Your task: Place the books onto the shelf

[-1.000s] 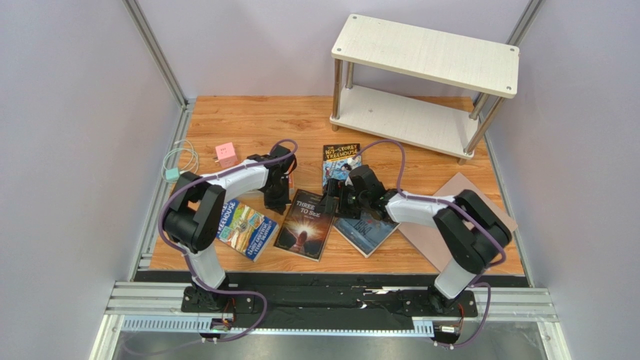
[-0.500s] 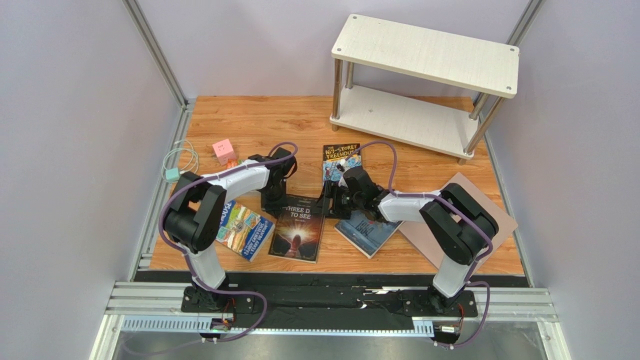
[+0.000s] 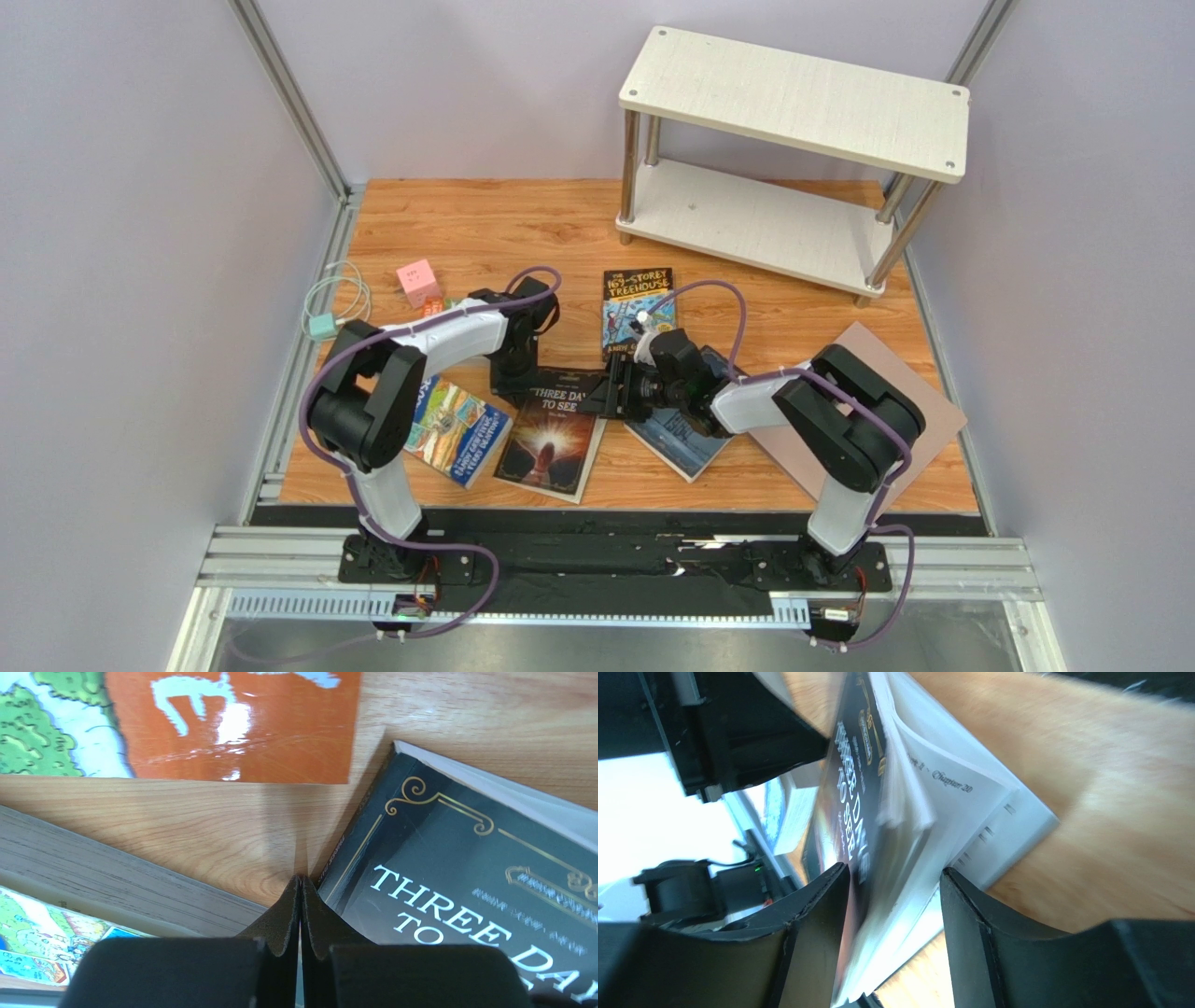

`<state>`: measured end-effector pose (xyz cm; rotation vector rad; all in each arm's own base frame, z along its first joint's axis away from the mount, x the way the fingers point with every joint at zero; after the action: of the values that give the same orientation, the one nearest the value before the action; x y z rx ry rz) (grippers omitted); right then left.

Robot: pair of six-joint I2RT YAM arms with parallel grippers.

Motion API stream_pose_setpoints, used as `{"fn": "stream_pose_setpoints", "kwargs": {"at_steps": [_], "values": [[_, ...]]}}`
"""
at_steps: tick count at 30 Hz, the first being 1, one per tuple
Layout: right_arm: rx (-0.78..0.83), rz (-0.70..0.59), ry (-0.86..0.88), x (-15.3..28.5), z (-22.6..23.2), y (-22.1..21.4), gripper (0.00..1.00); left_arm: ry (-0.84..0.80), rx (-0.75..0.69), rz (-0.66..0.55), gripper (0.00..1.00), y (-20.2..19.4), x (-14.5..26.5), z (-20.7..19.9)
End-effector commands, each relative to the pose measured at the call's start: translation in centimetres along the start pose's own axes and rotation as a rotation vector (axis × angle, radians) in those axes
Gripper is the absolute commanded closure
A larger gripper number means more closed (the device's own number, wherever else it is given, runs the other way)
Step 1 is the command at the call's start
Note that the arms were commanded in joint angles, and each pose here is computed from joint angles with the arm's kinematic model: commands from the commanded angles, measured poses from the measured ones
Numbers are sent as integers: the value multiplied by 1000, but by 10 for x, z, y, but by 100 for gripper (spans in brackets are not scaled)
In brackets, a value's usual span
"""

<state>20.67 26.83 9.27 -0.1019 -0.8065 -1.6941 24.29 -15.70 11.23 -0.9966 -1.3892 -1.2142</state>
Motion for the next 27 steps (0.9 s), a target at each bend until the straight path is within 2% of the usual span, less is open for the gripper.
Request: {"fn": "stream_pose_setpoints", "kwargs": {"at_steps": [1,3,4,5,6,7,8,10,13,14,17,19,20,22,27], "values": [[38,-81,226,-9,34,15,43,-156,3,19,100,0,-2,-31],[28,-58,197,-13,32,15,44,-154,2,18,100,0,-2,-31],[25,-58,191,-15,32,17,48,-152,2,18,100,0,-3,-31],[25,-60,186,-15,32,17,55,-150,0,14,100,0,-2,-31],[18,-50,170,-16,31,17,67,-148,2,10,100,0,-1,-30],[20,-46,167,-16,32,18,91,-141,2,11,100,0,0,-29],[24,-45,166,-16,35,21,99,-140,3,17,100,-2,1,-28],[34,-33,121,-15,34,20,100,-121,2,-15,99,1,8,-26],[93,-49,88,-4,41,26,100,-131,-28,-79,87,2,31,-21],[125,-67,96,4,50,32,100,-110,-42,-103,64,1,39,-17],[224,-64,75,15,60,40,100,-144,-67,-226,26,2,78,-6],[283,-76,78,29,76,52,100,-193,-72,-332,17,0,109,4],[322,-84,78,33,79,56,100,-193,-73,-373,8,0,118,10],[349,-109,115,49,89,68,100,-222,-90,-454,0,-3,140,21],[364,-193,291,83,115,95,100,-442,-150,-534,0,-9,167,35]]}}
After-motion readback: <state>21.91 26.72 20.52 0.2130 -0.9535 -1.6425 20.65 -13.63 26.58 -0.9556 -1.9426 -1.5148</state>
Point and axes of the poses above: each gripper's point midway between its finger pads, its own x axis back along the fingers, its own z axis along the line the jaws close on, y = z × x, the point moved 10 cm from there along x, back along the fingers, and after that the axes turned 8 degrees about x, right-handed, at the moved point
